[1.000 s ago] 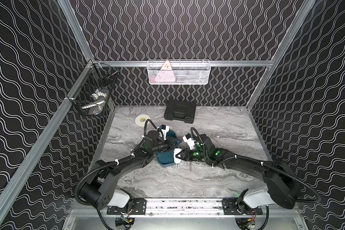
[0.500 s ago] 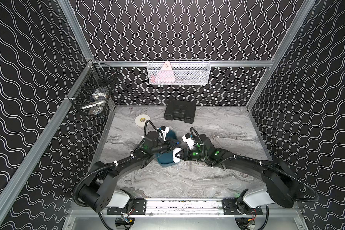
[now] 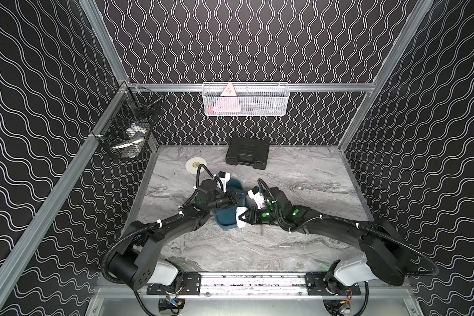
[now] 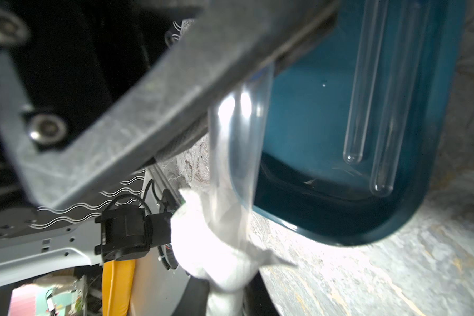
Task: Wipe the exteriors of test tubes
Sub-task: Wipe the dirt from the test tube.
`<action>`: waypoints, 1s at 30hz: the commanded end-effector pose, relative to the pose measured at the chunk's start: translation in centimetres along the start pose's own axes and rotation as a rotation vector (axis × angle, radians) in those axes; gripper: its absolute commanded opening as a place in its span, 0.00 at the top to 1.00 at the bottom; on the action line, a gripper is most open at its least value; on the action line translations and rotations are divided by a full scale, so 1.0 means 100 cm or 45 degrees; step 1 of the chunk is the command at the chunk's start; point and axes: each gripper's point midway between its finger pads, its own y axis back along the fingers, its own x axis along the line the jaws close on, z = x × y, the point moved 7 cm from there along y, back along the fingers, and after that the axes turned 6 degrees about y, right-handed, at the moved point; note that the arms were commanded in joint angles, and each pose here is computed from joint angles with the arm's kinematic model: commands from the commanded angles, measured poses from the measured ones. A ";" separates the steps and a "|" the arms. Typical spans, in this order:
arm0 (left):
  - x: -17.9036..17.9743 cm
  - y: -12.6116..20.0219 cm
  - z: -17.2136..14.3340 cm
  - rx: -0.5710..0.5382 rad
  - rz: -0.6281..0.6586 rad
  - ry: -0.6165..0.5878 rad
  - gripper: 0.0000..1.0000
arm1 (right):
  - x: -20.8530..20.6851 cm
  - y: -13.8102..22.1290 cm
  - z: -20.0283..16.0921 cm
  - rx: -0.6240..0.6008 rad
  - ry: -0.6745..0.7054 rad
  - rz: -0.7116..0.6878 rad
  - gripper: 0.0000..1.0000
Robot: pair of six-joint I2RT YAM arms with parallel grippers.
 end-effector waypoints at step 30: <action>-0.011 0.002 0.009 -0.007 -0.094 0.022 0.86 | 0.015 -0.017 -0.034 0.088 0.061 0.049 0.83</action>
